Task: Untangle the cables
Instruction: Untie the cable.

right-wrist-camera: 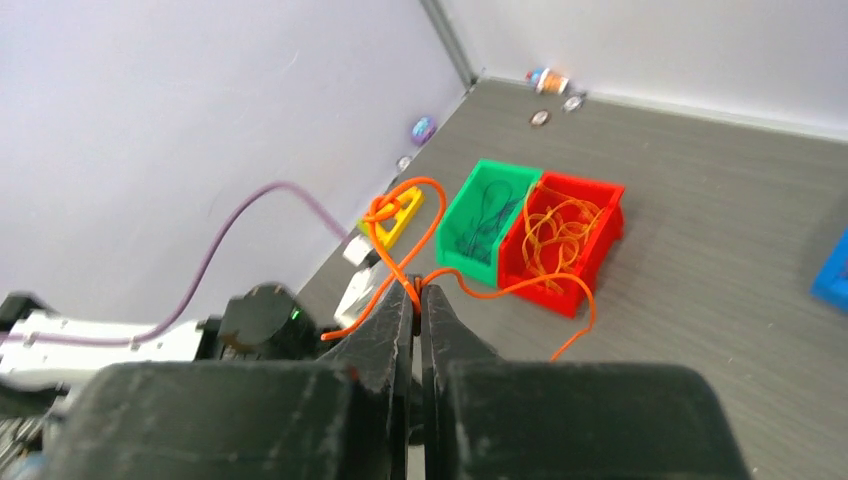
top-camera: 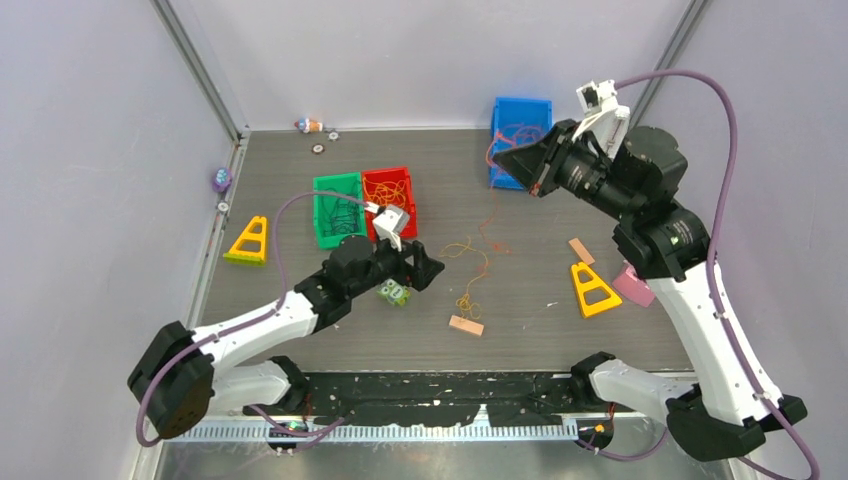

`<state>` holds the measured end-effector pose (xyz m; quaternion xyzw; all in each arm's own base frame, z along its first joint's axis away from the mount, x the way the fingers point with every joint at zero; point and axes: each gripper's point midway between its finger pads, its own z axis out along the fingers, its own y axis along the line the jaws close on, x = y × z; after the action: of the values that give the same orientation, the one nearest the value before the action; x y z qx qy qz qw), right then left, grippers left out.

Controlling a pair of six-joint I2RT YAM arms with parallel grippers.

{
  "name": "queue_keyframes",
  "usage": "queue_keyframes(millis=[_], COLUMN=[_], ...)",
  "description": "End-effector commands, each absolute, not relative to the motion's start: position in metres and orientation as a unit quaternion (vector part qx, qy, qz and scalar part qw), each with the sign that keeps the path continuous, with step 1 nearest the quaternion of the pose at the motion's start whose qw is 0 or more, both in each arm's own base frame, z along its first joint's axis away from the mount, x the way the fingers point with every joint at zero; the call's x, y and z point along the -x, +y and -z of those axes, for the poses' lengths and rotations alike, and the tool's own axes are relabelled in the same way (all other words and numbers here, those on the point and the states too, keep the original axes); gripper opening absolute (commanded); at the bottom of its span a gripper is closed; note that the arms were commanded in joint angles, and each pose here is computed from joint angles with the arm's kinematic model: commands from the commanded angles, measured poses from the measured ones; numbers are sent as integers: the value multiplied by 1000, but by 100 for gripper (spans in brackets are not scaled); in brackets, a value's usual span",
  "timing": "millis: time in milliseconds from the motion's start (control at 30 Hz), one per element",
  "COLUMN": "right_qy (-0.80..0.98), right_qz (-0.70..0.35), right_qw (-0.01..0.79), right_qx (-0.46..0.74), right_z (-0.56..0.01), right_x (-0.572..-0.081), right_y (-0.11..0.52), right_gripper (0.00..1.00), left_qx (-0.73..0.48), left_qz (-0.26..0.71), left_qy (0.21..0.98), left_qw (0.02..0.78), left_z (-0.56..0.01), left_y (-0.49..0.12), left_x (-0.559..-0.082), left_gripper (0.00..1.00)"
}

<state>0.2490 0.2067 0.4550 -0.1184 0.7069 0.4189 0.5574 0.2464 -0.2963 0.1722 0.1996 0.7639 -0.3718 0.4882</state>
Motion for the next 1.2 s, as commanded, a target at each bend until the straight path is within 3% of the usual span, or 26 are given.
queue_keyframes(millis=[0,167,467,867,1167], right_qy=[682,667,671,669,650], right_qz=[-378,-359,-334,-369,-398], right_qw=[617,647,658,642,642], right_qx=[100,85,64,68,83], right_z=[-494,-523,-523,-512,-529], right_x=[-273,-296,-324,-303,-278], right_y=[192,187,182,186,187], right_gripper=[5,5,5,5,5], left_qx=[-159,-163,-230,-324,-300], left_qz=[337,303,263,318,362], left_qy=[744,742,718,611,620], left_qw=[555,575,602,648,629], left_z=[-203,-203,-199,-236,-221], left_y=[-271,-247,-237,-319,-369], left_x=[-259,-251,-247,-282,-318], left_gripper=[81,83,87,87,84])
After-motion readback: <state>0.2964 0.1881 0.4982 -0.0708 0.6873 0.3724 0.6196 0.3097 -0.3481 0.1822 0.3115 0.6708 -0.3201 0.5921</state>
